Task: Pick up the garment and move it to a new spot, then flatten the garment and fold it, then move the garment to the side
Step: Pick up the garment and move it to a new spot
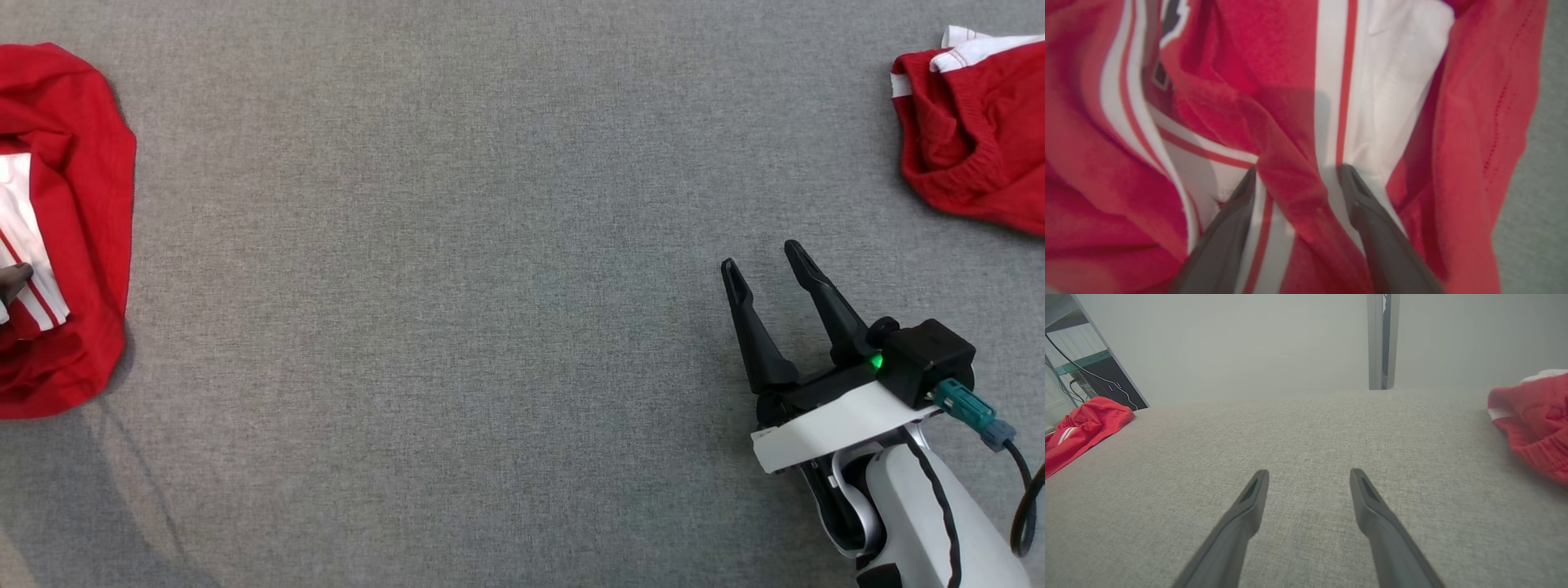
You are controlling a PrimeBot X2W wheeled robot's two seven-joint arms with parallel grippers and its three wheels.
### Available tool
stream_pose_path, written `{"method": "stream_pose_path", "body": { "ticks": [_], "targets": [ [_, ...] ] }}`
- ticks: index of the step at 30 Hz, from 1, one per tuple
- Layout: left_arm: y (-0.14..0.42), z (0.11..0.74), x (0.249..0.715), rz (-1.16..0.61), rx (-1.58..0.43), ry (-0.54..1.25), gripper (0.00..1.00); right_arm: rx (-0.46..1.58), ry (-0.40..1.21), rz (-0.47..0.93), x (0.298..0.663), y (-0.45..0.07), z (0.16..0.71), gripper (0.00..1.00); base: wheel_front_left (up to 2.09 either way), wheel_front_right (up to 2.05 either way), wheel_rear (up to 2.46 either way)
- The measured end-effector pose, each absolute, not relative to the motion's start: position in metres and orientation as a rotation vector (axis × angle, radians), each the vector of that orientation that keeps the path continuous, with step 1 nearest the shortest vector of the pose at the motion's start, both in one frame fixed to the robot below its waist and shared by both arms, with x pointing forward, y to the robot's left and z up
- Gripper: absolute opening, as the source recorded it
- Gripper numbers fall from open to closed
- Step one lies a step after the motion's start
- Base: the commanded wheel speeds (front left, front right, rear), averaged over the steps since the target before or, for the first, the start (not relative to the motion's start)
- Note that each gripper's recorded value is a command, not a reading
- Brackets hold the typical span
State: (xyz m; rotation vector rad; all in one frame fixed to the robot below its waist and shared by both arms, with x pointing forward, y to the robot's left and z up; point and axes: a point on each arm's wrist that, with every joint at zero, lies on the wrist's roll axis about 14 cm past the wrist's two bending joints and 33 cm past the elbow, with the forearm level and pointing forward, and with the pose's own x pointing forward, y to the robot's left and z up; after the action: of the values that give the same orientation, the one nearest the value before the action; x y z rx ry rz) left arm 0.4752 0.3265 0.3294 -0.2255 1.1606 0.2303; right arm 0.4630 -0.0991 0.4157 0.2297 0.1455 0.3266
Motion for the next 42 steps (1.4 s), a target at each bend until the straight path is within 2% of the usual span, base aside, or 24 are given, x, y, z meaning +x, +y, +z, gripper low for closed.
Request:
{"method": "stream_pose_path", "body": {
  "ticks": [2,4,5,6,16,26,35,42],
  "targets": [
    [0.325,0.329,0.475,0.226,-0.236,1.176,0.76,0.23,0.15,0.33,0.463,-0.098,0.414,1.0,0.0,0.0,0.0],
    [0.325,0.328,0.474,0.224,-0.239,1.18,0.49,0.23,0.152,0.333,0.464,-0.097,0.413,1.0,0.0,0.0,0.0],
    [0.325,0.328,0.474,0.224,-0.242,1.18,0.31,0.23,0.153,0.334,0.464,-0.096,0.413,1.0,0.0,0.0,0.0],
    [0.324,0.328,0.474,0.223,-0.242,1.18,0.0,0.23,0.152,0.335,0.464,-0.096,0.413,1.0,0.0,0.0,0.0],
    [0.319,0.349,0.476,0.199,-0.237,1.105,0.0,0.233,0.128,0.347,0.458,-0.091,0.427,1.0,0.0,0.0,0.0],
    [0.3,0.427,0.5,0.04,-0.133,0.911,0.0,0.252,0.078,0.359,0.444,-0.084,0.455,1.0,0.0,0.0,0.0],
    [0.229,0.484,0.503,-0.216,-0.114,0.778,0.0,0.27,0.016,0.334,0.431,-0.09,0.482,1.0,0.0,0.0,0.0],
    [0.157,0.495,0.492,-0.421,-0.131,0.755,0.0,0.263,-0.001,0.267,0.416,-0.115,0.489,1.0,0.0,0.0,0.0]
  ]
}}
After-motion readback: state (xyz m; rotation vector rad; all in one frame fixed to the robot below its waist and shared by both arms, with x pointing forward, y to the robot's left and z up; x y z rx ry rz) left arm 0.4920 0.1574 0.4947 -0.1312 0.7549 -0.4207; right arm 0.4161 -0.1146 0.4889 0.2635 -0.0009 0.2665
